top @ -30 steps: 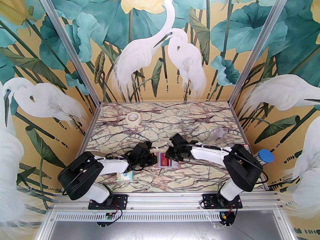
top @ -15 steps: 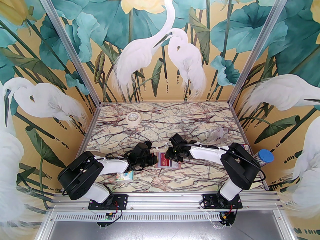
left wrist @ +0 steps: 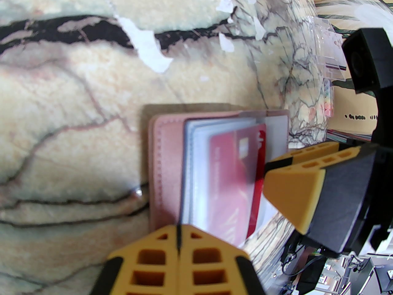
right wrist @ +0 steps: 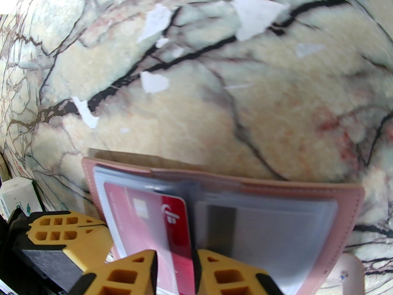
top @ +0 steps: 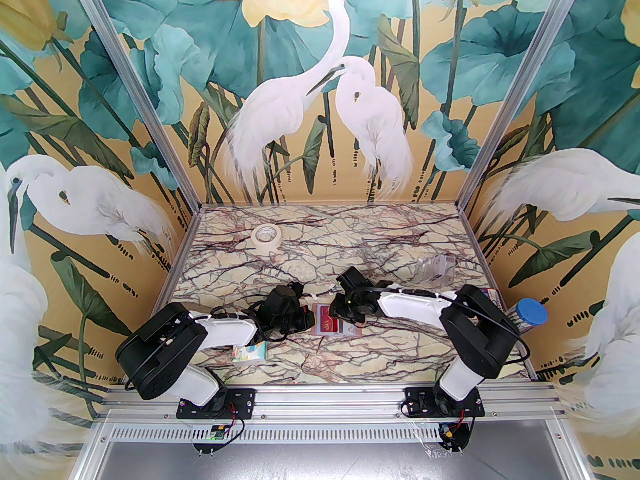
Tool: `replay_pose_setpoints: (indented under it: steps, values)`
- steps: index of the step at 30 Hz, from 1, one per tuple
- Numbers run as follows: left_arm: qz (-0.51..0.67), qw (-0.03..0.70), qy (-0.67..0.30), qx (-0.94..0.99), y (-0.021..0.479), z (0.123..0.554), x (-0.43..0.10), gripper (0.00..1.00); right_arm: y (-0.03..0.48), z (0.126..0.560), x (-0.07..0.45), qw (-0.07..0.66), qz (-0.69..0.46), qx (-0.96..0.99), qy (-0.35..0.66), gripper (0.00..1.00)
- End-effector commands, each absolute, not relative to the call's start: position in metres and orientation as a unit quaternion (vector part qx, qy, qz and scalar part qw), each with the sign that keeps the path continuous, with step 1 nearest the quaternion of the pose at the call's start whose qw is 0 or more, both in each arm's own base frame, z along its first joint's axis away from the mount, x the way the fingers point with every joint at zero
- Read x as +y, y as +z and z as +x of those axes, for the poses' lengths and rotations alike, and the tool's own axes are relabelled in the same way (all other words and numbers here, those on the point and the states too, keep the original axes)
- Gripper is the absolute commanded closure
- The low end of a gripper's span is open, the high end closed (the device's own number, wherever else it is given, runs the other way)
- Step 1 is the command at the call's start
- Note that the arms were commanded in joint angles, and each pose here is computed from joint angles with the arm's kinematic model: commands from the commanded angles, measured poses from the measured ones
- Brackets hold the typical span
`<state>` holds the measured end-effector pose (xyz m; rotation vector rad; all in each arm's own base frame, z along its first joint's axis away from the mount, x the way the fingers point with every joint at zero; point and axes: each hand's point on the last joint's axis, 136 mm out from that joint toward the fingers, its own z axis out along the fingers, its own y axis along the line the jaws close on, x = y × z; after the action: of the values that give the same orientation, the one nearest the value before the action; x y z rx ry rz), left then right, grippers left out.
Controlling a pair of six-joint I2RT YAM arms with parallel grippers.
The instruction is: Put the credit cards into the card holder
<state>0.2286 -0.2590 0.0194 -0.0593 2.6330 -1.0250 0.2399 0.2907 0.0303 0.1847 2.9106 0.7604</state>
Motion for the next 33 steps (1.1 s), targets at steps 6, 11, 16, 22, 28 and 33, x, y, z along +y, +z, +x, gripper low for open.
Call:
replay_pose_setpoints:
  steps: [6, 11, 16, 22, 28, 33]
  values:
    - [-0.032, 0.137, -0.328, 0.934, -0.003, 0.220, -0.248, 1.00, 0.033, 0.239, 0.304, 0.058, 0.051, 0.962, 0.261, 0.74]
    - [-0.032, 0.137, -0.327, 0.935, -0.003, 0.219, -0.248, 1.00, 0.032, 0.237, 0.306, 0.055, 0.049, 0.962, 0.263, 0.74]
    - [-0.032, 0.137, -0.327, 0.935, -0.003, 0.219, -0.248, 1.00, 0.032, 0.237, 0.307, 0.054, 0.048, 0.962, 0.264, 0.74]
    - [-0.032, 0.137, -0.327, 0.934, -0.003, 0.220, -0.248, 1.00, 0.033, 0.237, 0.312, 0.053, 0.047, 0.960, 0.270, 0.74]
    - [-0.032, 0.137, -0.328, 0.934, -0.003, 0.220, -0.248, 1.00, 0.033, 0.236, 0.315, 0.051, 0.046, 0.959, 0.274, 0.75]
    - [-0.032, 0.137, -0.328, 0.934, -0.003, 0.220, -0.248, 1.00, 0.034, 0.235, 0.316, 0.052, 0.044, 0.958, 0.279, 0.74]
